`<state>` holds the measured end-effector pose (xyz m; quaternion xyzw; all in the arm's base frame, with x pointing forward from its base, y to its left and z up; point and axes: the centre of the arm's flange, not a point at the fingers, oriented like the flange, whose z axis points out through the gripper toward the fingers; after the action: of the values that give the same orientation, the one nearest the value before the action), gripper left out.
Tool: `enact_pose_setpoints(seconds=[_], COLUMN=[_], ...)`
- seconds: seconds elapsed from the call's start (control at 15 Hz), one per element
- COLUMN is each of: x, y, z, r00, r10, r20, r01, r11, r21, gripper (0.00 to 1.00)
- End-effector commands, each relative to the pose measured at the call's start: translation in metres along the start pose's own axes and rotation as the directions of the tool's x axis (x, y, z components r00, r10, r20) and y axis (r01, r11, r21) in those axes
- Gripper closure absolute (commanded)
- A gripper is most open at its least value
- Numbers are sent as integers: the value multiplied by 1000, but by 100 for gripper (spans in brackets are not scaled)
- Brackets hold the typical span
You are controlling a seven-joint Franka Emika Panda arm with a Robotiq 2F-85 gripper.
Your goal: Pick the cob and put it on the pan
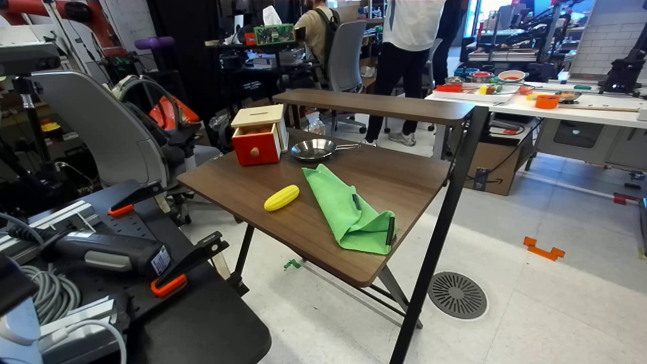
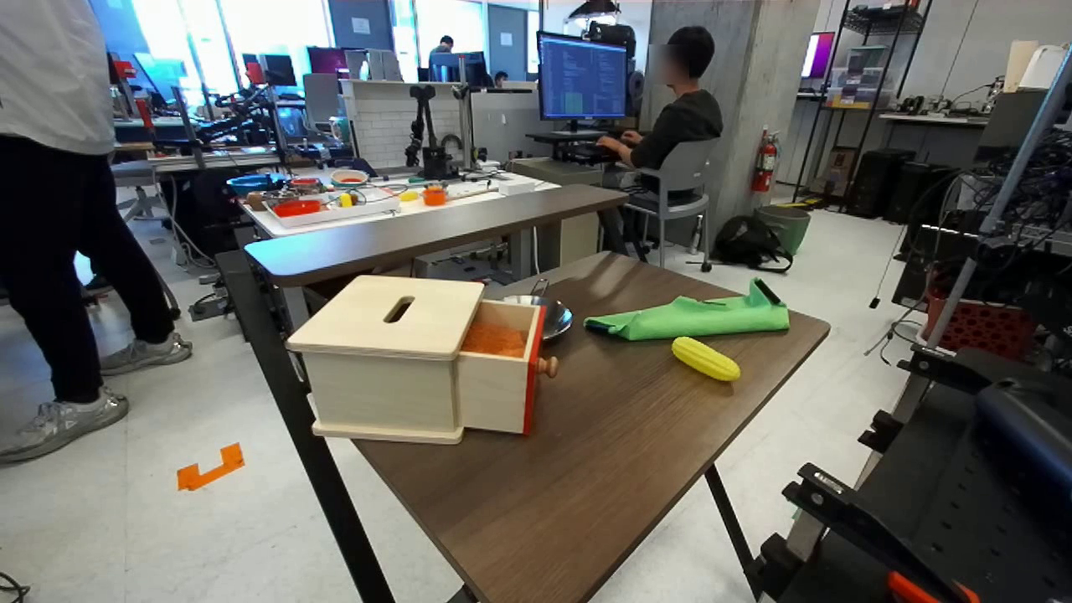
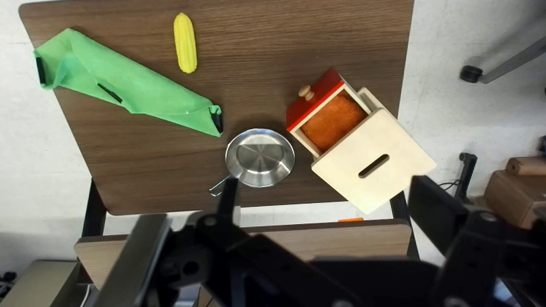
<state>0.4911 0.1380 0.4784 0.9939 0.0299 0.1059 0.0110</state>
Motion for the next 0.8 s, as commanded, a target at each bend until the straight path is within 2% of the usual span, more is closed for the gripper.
enact_pose_setpoints(seconds=[0.0, 0.33, 0.73], x=[27, 38, 26], y=[5, 21, 69], z=[41, 97, 163], r00=[999, 998, 995], r10=[-2, 36, 100], r20=[-33, -46, -11], r01=[2, -35, -100], r11=[1000, 999, 995], r21=[0, 17, -7], gripper=[0, 0, 0])
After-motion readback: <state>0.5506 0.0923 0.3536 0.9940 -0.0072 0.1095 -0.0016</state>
